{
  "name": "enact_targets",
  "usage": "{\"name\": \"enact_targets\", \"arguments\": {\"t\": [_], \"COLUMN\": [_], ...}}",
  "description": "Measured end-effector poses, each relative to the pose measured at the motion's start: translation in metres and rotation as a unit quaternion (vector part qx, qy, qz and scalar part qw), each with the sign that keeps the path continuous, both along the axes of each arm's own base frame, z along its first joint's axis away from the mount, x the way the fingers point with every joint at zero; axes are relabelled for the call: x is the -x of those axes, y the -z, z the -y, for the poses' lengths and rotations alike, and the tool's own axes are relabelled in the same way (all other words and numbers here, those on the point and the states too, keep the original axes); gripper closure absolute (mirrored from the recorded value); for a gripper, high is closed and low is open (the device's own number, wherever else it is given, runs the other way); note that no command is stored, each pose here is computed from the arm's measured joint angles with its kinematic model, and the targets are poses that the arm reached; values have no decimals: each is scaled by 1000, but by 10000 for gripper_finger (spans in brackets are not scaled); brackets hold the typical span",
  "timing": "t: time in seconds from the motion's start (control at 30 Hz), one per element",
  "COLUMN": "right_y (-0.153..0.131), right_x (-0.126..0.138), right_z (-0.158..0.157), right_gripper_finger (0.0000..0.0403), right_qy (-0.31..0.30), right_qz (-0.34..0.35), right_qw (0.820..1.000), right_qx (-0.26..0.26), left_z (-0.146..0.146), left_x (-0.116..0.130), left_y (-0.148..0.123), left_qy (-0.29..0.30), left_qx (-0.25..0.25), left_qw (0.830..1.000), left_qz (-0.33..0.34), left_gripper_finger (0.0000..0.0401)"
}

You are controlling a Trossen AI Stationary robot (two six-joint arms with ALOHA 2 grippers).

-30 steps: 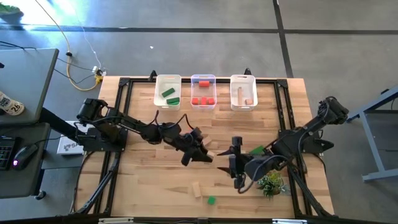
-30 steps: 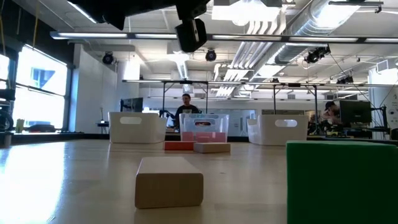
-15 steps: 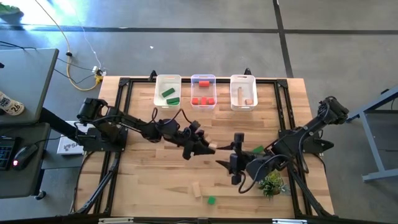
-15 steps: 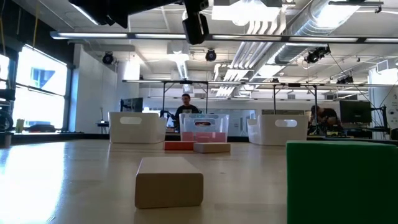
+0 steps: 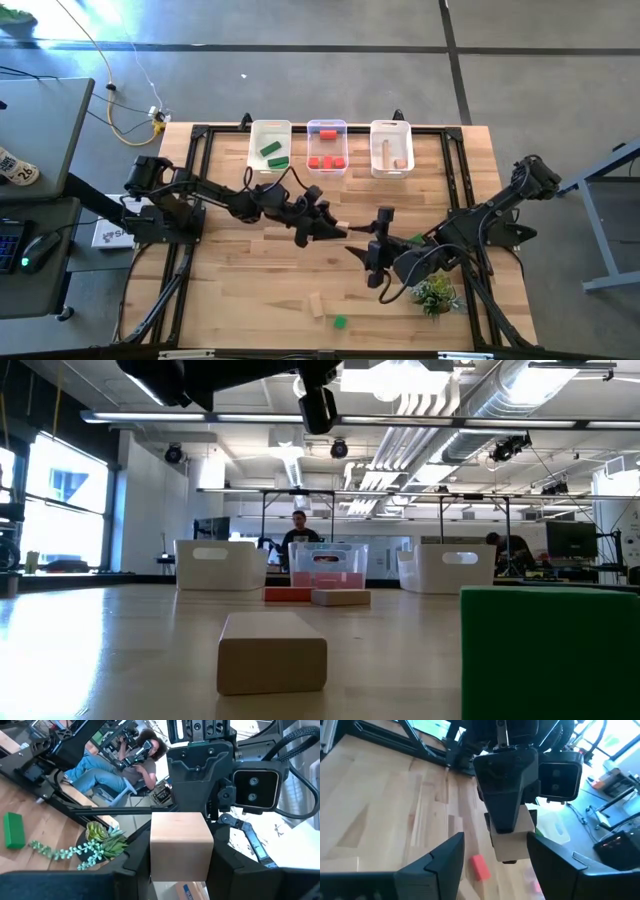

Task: Sort & place blocks by color
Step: Put the brown block into the right white bin

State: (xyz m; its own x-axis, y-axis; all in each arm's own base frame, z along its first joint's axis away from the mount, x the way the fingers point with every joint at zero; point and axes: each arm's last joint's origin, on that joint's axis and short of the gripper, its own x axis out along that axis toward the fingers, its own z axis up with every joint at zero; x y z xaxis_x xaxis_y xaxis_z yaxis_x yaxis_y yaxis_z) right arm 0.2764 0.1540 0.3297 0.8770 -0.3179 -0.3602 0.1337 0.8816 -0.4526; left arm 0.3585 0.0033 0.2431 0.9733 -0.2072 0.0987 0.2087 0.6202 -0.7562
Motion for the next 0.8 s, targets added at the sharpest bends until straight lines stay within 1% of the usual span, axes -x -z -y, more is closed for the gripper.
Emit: {"name": "enact_targets", "arguments": {"t": [0.23,0.3,0.47,0.57,0.8], "right_y": [-1,-2,-1,0,-1], "right_x": [0,-1,-4,-7,-12], "right_z": [4,5,9,15,24], "right_gripper_finger": [194,194,194,194,194], "right_qy": [43,45,33,39,41], "right_qz": [13,12,2,0,-2], "right_qw": [998,998,999,999,999], "right_qx": [33,37,28,28,24], "left_z": [-11,-14,-22,-24,-24], "left_x": [0,0,1,1,1], "left_y": [1,1,0,0,-1], "left_qy": [-7,-10,-21,-24,-8], "left_qx": [-2,-1,-1,-1,-1], "left_qw": [1000,1000,1000,1000,1000], "left_qz": [-2,-2,-1,-1,11], "left_gripper_finger": [286,286,286,286,286]}}
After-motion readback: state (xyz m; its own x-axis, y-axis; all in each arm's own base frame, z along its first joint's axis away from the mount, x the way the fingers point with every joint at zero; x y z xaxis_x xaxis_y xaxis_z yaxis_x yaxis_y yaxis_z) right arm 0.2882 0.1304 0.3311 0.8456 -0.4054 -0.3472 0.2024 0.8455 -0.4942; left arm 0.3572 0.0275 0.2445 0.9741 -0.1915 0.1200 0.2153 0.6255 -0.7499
